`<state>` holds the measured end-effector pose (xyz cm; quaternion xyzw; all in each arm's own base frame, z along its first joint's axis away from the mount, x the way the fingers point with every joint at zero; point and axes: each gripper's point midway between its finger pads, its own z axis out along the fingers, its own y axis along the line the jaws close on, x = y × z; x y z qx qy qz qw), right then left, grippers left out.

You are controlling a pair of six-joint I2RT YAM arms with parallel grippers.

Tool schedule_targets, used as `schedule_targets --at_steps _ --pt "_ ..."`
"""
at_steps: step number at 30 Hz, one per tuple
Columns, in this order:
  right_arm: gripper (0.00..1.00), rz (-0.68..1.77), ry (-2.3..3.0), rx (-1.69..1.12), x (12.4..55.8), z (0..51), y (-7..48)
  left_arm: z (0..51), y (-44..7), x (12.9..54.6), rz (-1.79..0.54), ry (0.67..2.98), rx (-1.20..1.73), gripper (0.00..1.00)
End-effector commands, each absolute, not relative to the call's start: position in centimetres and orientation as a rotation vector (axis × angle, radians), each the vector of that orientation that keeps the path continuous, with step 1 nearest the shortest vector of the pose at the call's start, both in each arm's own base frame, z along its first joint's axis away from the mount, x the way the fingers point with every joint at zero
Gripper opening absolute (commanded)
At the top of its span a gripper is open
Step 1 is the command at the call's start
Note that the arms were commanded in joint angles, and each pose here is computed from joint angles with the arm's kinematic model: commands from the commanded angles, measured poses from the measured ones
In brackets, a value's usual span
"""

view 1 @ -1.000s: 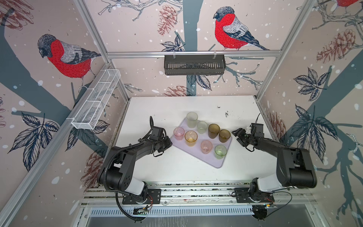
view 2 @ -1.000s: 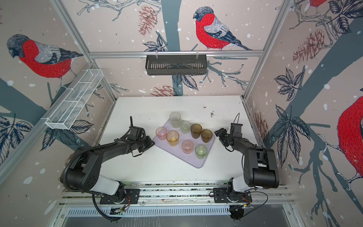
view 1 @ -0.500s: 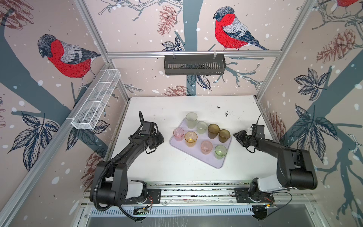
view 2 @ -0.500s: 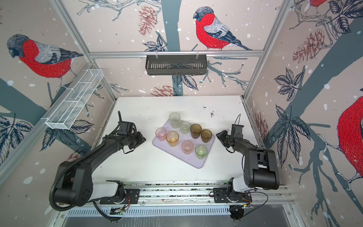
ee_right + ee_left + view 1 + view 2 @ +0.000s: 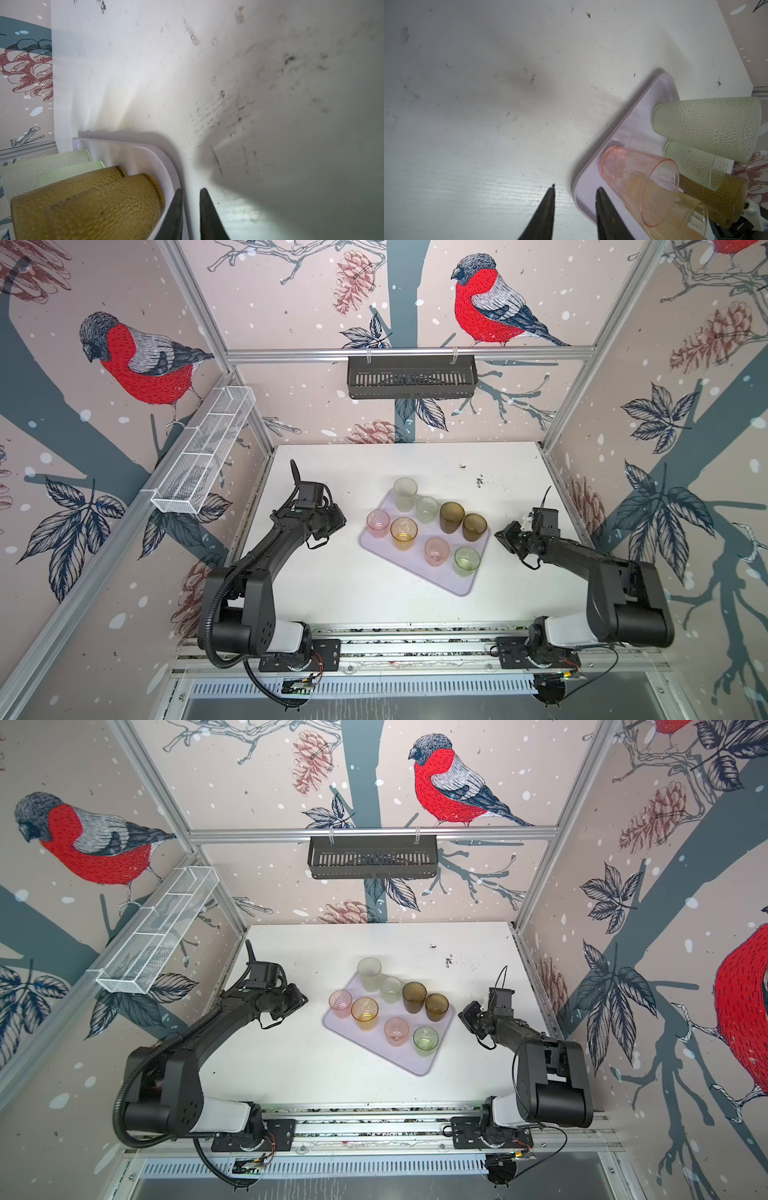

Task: Place the glasses into the tray

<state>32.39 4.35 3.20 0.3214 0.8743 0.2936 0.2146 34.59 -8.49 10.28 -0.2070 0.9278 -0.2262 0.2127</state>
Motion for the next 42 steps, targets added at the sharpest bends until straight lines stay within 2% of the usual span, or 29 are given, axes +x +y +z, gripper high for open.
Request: schedule_targets --at_steps 1,4,12,15,17,36,39,42 --pt "0.14 0.814 2.423 0.868 32.8 3.1 4.6 11.4 -8.6 35.6 -0.638 2.541 -0.527 0.41" --pt "0.1 0.816 2.424 0.86 33.0 3.0 4.7 11.7 -8.8 36.2 -0.648 2.53 -0.52 0.53" --pt "0.06 0.826 2.434 0.844 33.5 2.7 5.4 11.0 -8.2 37.7 -0.624 2.523 -0.573 0.75" --pt "0.06 0.821 2.443 0.838 33.7 2.6 5.6 10.6 -7.9 38.1 -0.603 2.521 -0.59 0.91" --pt "0.06 0.821 2.447 0.829 33.8 2.5 5.8 10.4 -8.0 38.3 -0.613 2.525 -0.589 0.97" --pt "0.04 0.865 2.455 0.759 37.2 2.4 7.9 8.3 -6.8 37.7 -0.645 2.523 -0.674 0.97" --pt "0.04 0.876 2.458 0.741 37.9 2.4 8.4 7.7 -6.5 37.6 -0.687 2.519 -0.707 0.91" --pt "0.04 0.883 2.461 0.722 38.6 2.4 8.8 7.4 -6.5 37.6 -0.695 2.523 -0.71 0.82"
